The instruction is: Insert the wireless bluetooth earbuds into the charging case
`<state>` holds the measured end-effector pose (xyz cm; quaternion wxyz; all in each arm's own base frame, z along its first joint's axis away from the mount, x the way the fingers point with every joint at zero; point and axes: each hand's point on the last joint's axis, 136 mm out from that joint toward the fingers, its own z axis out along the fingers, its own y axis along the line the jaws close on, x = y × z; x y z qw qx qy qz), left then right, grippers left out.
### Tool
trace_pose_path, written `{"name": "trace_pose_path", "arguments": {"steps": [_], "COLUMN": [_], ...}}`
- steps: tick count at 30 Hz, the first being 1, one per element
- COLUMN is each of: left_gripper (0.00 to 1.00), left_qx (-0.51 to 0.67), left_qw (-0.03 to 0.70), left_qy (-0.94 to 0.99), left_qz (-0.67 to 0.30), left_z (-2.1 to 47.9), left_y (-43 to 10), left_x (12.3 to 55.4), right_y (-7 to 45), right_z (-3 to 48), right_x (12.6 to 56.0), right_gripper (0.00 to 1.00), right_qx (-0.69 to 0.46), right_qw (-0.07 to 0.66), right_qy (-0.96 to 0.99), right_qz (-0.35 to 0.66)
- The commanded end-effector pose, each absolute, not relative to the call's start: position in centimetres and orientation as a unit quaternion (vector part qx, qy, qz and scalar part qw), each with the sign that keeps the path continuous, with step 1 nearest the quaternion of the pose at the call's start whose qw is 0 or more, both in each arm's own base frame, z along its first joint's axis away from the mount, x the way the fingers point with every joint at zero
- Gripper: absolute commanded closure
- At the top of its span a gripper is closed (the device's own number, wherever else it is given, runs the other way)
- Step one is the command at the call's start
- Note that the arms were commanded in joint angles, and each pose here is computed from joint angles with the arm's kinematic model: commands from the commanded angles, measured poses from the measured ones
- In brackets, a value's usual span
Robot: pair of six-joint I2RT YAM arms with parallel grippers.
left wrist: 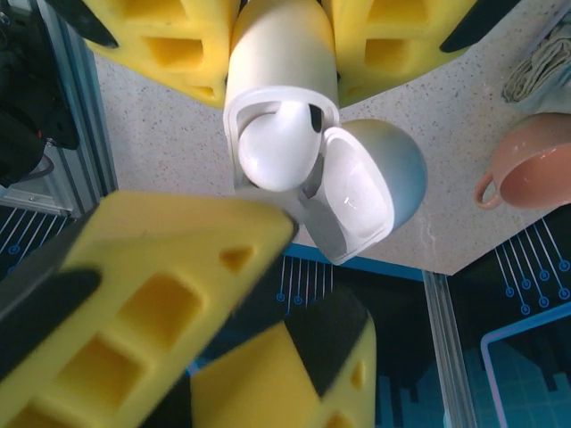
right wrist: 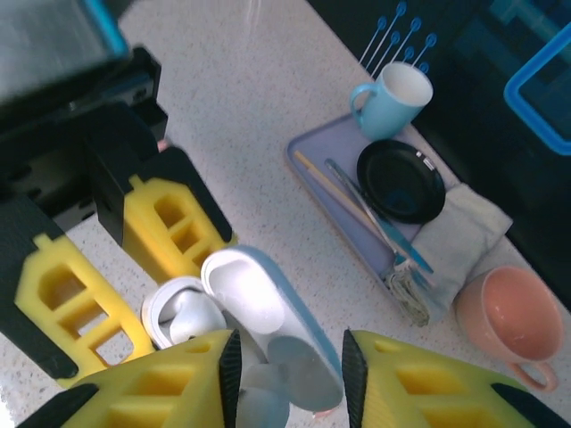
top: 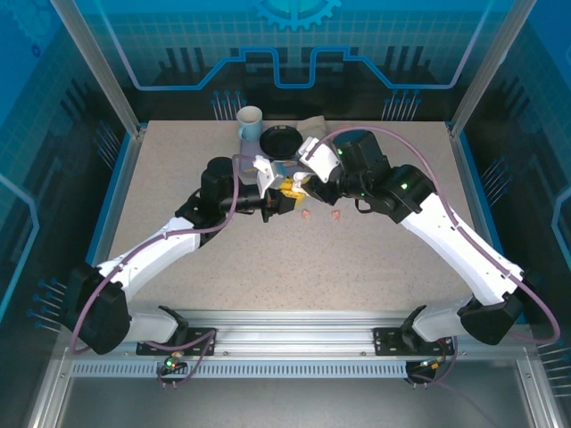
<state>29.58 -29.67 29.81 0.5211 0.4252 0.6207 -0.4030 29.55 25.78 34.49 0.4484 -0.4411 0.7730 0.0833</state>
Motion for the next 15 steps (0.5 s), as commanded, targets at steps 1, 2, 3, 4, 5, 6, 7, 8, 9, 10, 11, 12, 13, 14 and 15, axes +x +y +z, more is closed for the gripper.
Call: {"name": "trace_pose_path", "arguments": {"steps": [1,2,3,4,5,6,7,8,9,10,11,12,13,14,15], "left_gripper": [1.0,1.0,1.0,1.0,1.0,1.0,1.0,1.0,1.0,1.0,1.0,1.0,1.0,1.0,1.0], "left_qx": [0.42,0.418,0.416,0.413,0.411,0.408,0.405,0.4,0.397,0.39,0.382,0.374,0.367,0.358,0.352], "left_qw": [0.548,0.55,0.552,0.554,0.556,0.558,0.561,0.566,0.571,0.577,0.585,0.591,0.598,0.605,0.608], "left_qy": [0.599,0.598,0.597,0.598,0.597,0.597,0.596,0.597,0.596,0.596,0.597,0.597,0.596,0.596,0.596], "left_qz": [-0.406,-0.406,-0.406,-0.406,-0.407,-0.407,-0.406,-0.405,-0.402,-0.399,-0.395,-0.392,-0.39,-0.389,-0.388], "left_z": [31.3,31.3,31.2,31.2,31.2,31.3,31.4,31.4,31.5,31.5,31.6,31.7,31.7,31.8,31.8], "left_y": [-29.3,-29.3,-29.3,-29.2,-29.3,-29.2,-29.2,-29.2,-29.1,-29.0,-28.8,-28.7,-28.6,-28.4,-28.3], "left_x": [29.4,29.4,29.5,29.6,29.7,29.8,29.9,30.1,30.2,30.5,30.8,31.1,31.3,31.6,31.8], "right_y": [26.2,26.2,26.1,26.1,26.0,25.9,25.8,25.4,24.9,24.3,23.6,23.0,22.7,22.3,22.1], "right_z": [37.3,37.6,38.0,38.5,39.0,39.5,39.9,40.3,40.6,40.9,41.0,40.9,40.7,40.2,39.6], "right_x": [29.9,30.2,30.2,30.4,30.5,30.7,30.8,31.2,31.7,32.1,32.8,33.3,33.4,33.7,34.0], "right_gripper": [0.56,0.54,0.53,0.49,0.45,0.42,0.4,0.38,0.37,0.37,0.37,0.36,0.36,0.36,0.36], "right_qx": [-0.424,-0.42,-0.415,-0.407,-0.397,-0.387,-0.376,-0.358,-0.335,-0.309,-0.276,-0.246,-0.223,-0.195,-0.174], "right_qw": [0.478,0.481,0.485,0.489,0.493,0.498,0.501,0.505,0.508,0.509,0.507,0.501,0.491,0.481,0.475], "right_qy": [0.762,0.763,0.762,0.762,0.763,0.763,0.765,0.77,0.777,0.785,0.797,0.807,0.813,0.821,0.827], "right_qz": [0.104,0.105,0.111,0.119,0.129,0.139,0.151,0.156,0.16,0.169,0.178,0.194,0.221,0.236,0.246]}}
